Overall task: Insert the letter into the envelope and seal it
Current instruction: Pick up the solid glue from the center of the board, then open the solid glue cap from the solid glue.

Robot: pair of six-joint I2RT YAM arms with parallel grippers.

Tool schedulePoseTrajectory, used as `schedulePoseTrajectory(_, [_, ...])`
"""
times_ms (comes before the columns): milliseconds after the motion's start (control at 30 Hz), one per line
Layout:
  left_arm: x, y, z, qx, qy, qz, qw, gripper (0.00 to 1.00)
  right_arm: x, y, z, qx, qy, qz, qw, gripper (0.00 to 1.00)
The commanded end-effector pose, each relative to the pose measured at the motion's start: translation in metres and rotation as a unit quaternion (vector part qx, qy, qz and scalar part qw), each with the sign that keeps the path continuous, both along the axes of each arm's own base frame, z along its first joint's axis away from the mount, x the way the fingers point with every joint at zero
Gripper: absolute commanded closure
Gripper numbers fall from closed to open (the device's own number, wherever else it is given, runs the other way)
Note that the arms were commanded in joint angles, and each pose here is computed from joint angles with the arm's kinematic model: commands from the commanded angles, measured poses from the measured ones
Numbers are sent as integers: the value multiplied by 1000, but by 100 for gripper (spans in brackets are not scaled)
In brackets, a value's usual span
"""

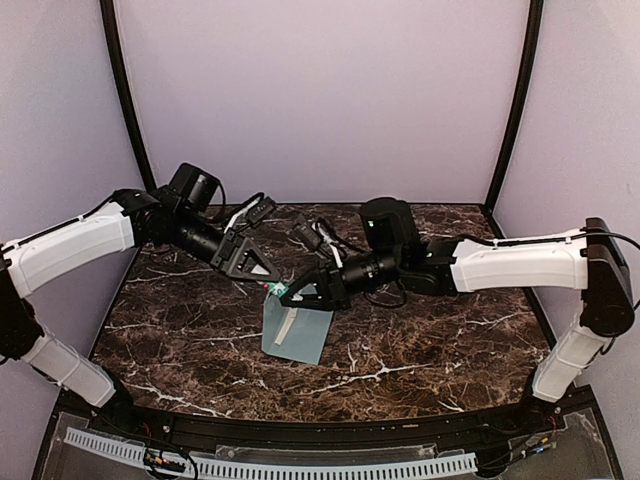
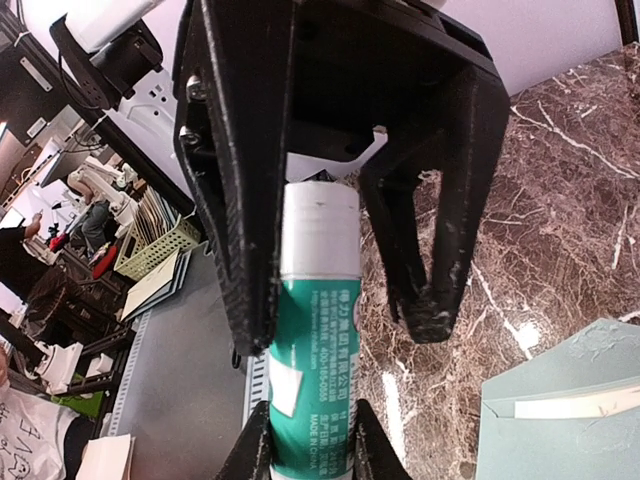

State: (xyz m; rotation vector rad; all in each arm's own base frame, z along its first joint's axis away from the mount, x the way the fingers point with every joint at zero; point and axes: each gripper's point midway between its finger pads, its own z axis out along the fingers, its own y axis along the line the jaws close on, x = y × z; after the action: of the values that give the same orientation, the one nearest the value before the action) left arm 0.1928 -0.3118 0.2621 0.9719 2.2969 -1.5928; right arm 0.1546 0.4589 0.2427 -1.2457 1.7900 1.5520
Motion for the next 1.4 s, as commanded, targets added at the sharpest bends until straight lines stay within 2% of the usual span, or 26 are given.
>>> schedulePoseTrajectory(0, [27,1,32,-40,-88,91,991,36,7,0,36,62,-45,-37,996,96])
schedulePoseTrajectory(33, [39,1,35,-57,-121,124,983,32,9,-3,45,80,-54,-48,994,95])
schedulePoseTrajectory(67, [39,5,49,-79,-125,150,978,27,10,-6,51,96,-61,-59,992,95])
schedulePoseTrajectory(100, [48,6,53,-108,-154,177,966,26,14,-9,59,111,-69,-75,989,95])
schedulePoseTrajectory(200, [46,20,87,-190,-193,227,936,24,29,-18,82,150,-91,-137,975,94])
schedulePoseTrajectory(300, [37,31,114,-251,-246,250,902,21,44,-28,98,186,-105,-196,957,93])
schedulePoseTrajectory(433, [35,32,131,-277,-275,258,884,19,55,-33,118,228,-116,-233,938,92])
schedulePoseTrajectory(733, [22,-2,146,-327,-259,202,886,20,58,-25,135,253,-127,-240,929,92])
schedulePoseTrajectory(1033, [24,-25,143,-327,-240,183,896,21,52,-18,134,250,-130,-228,932,91])
schedulePoseTrajectory(1100, [26,-28,143,-326,-238,183,897,23,51,-17,133,248,-130,-226,933,91])
schedulePoseTrajectory(1367, [29,-39,138,-320,-220,172,905,44,50,-20,133,251,-129,-227,932,91])
